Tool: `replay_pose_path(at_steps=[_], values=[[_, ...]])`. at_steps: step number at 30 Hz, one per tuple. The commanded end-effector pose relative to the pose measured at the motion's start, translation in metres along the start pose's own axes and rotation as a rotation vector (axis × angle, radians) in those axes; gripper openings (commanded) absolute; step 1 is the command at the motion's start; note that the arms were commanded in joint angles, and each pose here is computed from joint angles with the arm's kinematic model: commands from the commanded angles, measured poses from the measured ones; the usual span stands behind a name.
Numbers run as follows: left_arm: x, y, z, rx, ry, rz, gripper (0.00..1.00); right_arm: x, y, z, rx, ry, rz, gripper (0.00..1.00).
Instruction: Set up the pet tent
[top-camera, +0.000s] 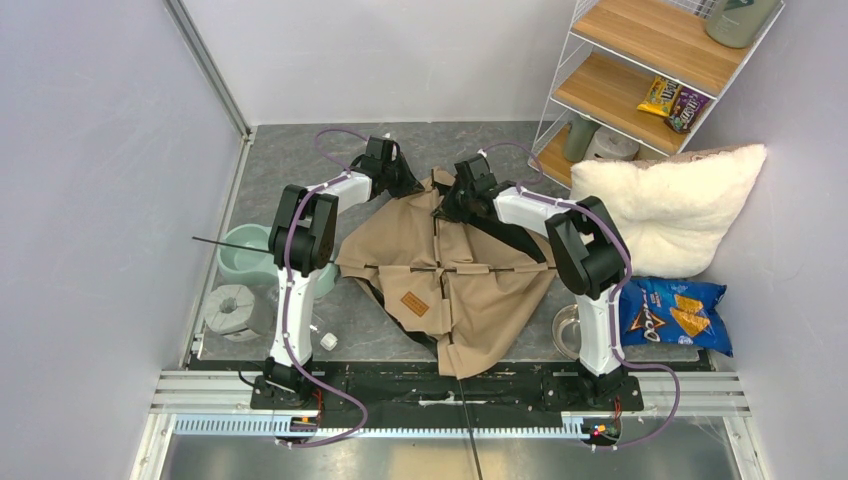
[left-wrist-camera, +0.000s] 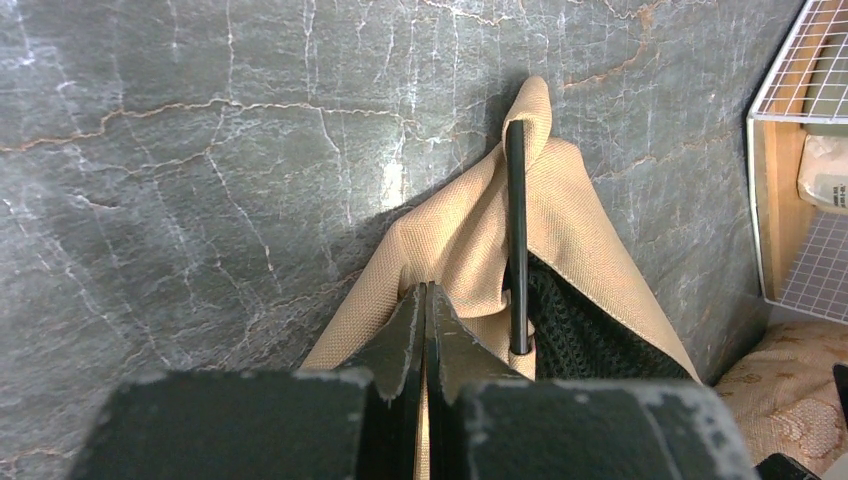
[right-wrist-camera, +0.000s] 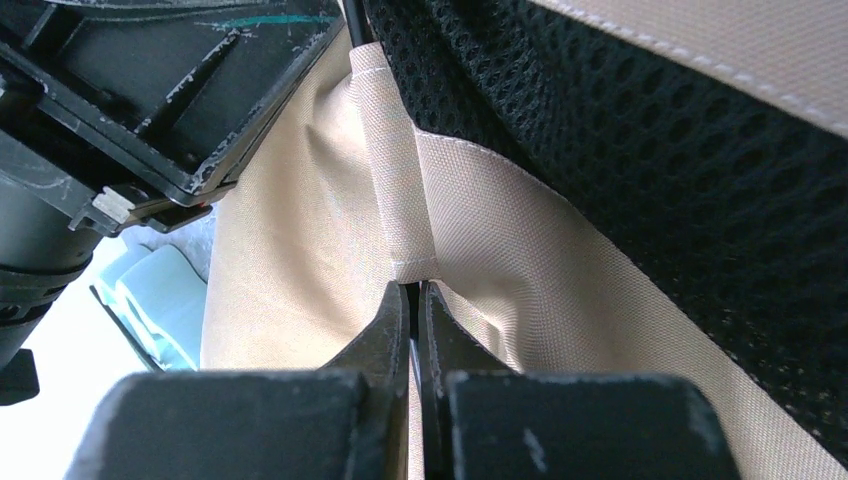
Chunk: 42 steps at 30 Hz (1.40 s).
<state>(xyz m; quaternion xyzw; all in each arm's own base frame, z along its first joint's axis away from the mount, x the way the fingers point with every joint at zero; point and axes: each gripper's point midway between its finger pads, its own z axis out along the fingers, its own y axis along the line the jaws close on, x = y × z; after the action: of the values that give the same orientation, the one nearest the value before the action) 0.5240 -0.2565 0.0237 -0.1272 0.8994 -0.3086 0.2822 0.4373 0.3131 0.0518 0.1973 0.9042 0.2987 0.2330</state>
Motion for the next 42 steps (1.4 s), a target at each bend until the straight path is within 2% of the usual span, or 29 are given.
replay_pose_path(at_steps=[1,7,21,29,32,39,42], values=[[0.037,0.034,-0.008,-0.114,0.125,0.009,0.02,-0.051,0.005,-0.012,0.039,-0.214,0.083,0.00],[0.034,0.032,-0.007,-0.110,0.118,0.012,0.02,-0.036,-0.030,-0.018,0.187,-0.163,0.175,0.00],[0.035,0.033,-0.006,-0.109,0.123,0.007,0.02,-0.048,-0.044,-0.040,0.246,-0.286,0.230,0.00],[0.036,0.026,-0.006,-0.072,0.133,0.010,0.03,-0.034,-0.063,-0.033,0.333,-0.237,0.277,0.00],[0.034,0.019,-0.007,-0.041,0.131,0.020,0.08,-0.028,-0.064,-0.029,0.333,-0.209,0.283,0.00],[0.010,-0.017,-0.019,0.078,0.075,0.107,0.38,-0.020,-0.057,-0.023,0.282,-0.156,0.255,0.00],[-0.005,-0.030,-0.025,0.106,0.039,0.167,0.44,-0.015,-0.051,-0.019,0.243,-0.124,0.241,0.00]])
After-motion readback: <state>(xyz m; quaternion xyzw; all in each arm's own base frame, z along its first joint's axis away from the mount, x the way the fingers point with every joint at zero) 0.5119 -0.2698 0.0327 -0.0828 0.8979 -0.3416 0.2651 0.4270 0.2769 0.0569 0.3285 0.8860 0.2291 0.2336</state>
